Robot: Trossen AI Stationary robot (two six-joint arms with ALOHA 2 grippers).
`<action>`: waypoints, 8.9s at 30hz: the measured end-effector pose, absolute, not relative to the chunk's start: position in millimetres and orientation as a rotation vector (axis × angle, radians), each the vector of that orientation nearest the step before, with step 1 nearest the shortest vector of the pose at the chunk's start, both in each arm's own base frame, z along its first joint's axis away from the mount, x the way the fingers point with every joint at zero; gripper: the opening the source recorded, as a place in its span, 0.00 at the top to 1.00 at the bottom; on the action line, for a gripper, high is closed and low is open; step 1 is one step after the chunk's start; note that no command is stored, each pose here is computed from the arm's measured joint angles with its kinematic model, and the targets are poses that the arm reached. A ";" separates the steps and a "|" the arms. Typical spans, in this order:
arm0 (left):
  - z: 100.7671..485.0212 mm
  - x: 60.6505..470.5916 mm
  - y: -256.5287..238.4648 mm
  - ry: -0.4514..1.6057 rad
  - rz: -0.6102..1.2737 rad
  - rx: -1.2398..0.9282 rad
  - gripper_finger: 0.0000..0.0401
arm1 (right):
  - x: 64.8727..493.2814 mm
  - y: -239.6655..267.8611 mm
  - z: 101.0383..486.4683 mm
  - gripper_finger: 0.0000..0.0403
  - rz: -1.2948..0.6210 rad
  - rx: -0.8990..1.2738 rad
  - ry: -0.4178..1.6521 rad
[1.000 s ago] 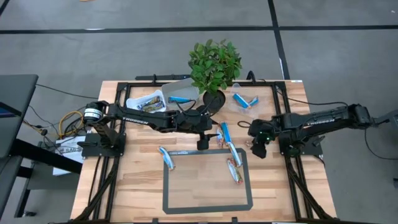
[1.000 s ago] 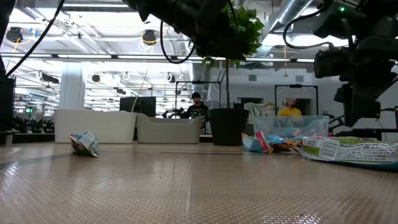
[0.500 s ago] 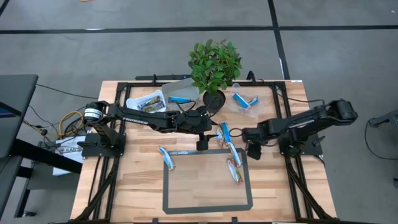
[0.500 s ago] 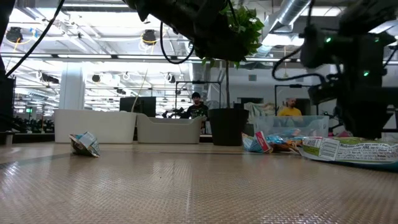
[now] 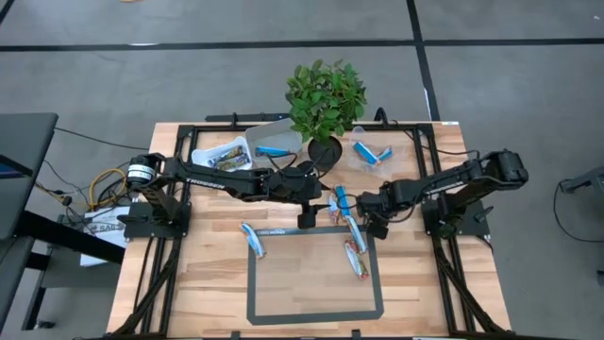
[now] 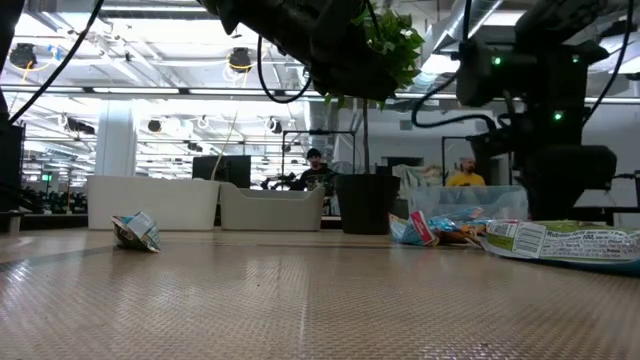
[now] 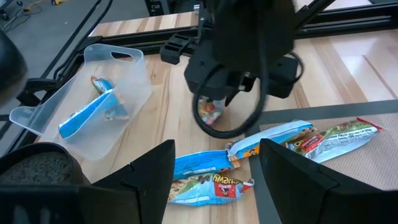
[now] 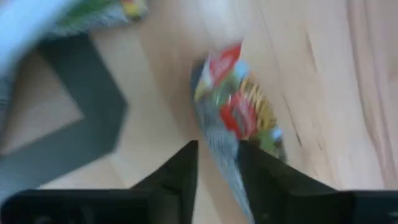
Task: Pick and place Granola Bars by type
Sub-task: Put the red granola bar into the gray bin, then put the yellow granola bar into the transparent bin
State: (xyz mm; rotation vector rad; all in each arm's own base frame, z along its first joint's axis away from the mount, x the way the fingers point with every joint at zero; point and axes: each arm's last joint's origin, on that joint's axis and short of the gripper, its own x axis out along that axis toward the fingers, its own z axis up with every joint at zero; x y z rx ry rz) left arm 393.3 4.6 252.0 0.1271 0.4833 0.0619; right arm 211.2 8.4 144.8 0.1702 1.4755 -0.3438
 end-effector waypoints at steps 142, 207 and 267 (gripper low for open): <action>255.3 343.7 29.6 -0.045 0.044 -0.090 0.43 | 267.5 17.3 291.9 0.94 -0.160 -0.026 0.089; 238.8 277.5 106.7 0.675 0.946 0.296 0.87 | 269.5 8.3 242.3 0.39 -0.353 -0.101 0.491; 226.7 253.8 136.1 0.759 0.522 -0.057 0.38 | 269.5 8.2 242.6 0.39 -0.376 -0.054 0.478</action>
